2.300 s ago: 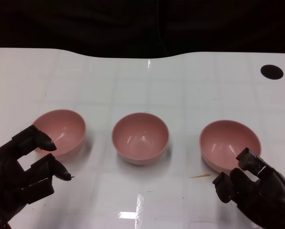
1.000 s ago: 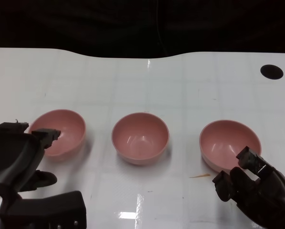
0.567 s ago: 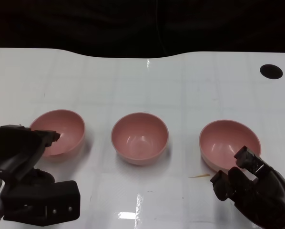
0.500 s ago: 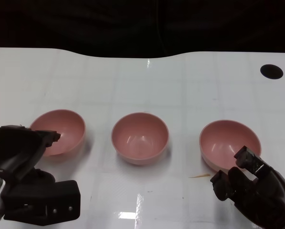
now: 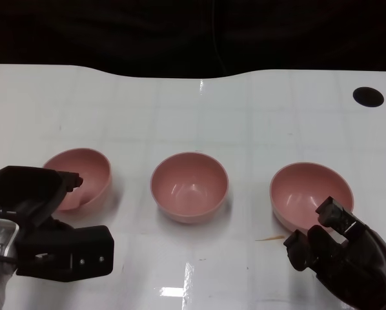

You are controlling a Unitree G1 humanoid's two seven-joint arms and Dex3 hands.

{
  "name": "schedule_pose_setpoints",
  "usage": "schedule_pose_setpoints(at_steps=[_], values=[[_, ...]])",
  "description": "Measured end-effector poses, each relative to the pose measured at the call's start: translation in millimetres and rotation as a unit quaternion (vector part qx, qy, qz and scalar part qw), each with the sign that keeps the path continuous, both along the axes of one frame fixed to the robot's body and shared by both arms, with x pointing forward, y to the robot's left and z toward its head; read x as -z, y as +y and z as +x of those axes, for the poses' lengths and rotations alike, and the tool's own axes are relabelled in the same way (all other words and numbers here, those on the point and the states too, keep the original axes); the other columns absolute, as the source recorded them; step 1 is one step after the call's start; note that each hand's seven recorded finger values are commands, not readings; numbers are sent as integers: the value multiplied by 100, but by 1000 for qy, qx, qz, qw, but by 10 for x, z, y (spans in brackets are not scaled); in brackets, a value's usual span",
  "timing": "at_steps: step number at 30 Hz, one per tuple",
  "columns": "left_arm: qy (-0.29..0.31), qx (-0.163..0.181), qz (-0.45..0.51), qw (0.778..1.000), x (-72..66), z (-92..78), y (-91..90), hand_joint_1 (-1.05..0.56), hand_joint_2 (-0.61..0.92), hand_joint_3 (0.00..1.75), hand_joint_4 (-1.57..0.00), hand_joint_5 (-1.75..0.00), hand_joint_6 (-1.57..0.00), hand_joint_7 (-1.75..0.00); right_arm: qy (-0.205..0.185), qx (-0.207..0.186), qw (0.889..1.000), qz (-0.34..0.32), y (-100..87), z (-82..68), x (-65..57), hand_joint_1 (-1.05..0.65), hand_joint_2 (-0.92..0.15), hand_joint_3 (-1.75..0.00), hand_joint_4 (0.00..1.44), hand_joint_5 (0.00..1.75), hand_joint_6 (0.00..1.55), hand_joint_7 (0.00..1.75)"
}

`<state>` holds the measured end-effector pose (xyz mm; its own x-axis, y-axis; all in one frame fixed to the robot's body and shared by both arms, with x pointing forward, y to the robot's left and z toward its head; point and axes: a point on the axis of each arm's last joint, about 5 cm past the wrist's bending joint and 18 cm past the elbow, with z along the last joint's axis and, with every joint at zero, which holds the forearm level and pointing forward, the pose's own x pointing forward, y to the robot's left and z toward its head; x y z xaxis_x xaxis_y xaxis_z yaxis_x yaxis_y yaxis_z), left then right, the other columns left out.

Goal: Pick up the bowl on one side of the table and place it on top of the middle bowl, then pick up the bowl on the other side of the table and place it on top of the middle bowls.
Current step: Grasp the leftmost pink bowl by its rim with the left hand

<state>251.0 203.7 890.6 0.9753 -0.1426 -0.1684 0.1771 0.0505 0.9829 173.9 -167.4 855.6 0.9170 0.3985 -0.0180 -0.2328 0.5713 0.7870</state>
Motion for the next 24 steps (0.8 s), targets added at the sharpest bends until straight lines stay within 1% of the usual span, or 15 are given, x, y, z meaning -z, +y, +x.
schedule_pose_setpoints(at_steps=[5,8,13,16,19,24], values=[[11,11,3,1000,40,51,-41,-82,92,2,-57,-1,-63,0,4,2,1000,-2,11,1,-1,-8,-55,-123,87,175,82,151],[13,16,6,1000,27,107,-59,-81,92,3,-55,0,-62,0,7,2,1000,-3,22,4,-6,-8,-54,-127,86,175,80,153],[16,21,7,1000,12,163,-79,-79,92,3,-55,-1,-63,0,7,-2,1000,-3,38,7,-7,-8,-53,-129,86,175,80,153],[22,24,8,999,61,173,-70,-75,92,2,-57,-1,-64,-1,6,-2,1000,-2,44,7,-8,-7,-53,-129,86,175,80,153],[18,33,1,999,100,201,-80,-68,92,2,-60,-2,-67,-2,5,-3,1000,-1,52,7,-11,-8,-53,-130,86,175,80,153],[24,41,5,999,159,241,-88,-61,92,7,-61,-1,-67,-1,4,-4,1000,0,60,7,-12,-9,-52,-130,86,175,80,153]])
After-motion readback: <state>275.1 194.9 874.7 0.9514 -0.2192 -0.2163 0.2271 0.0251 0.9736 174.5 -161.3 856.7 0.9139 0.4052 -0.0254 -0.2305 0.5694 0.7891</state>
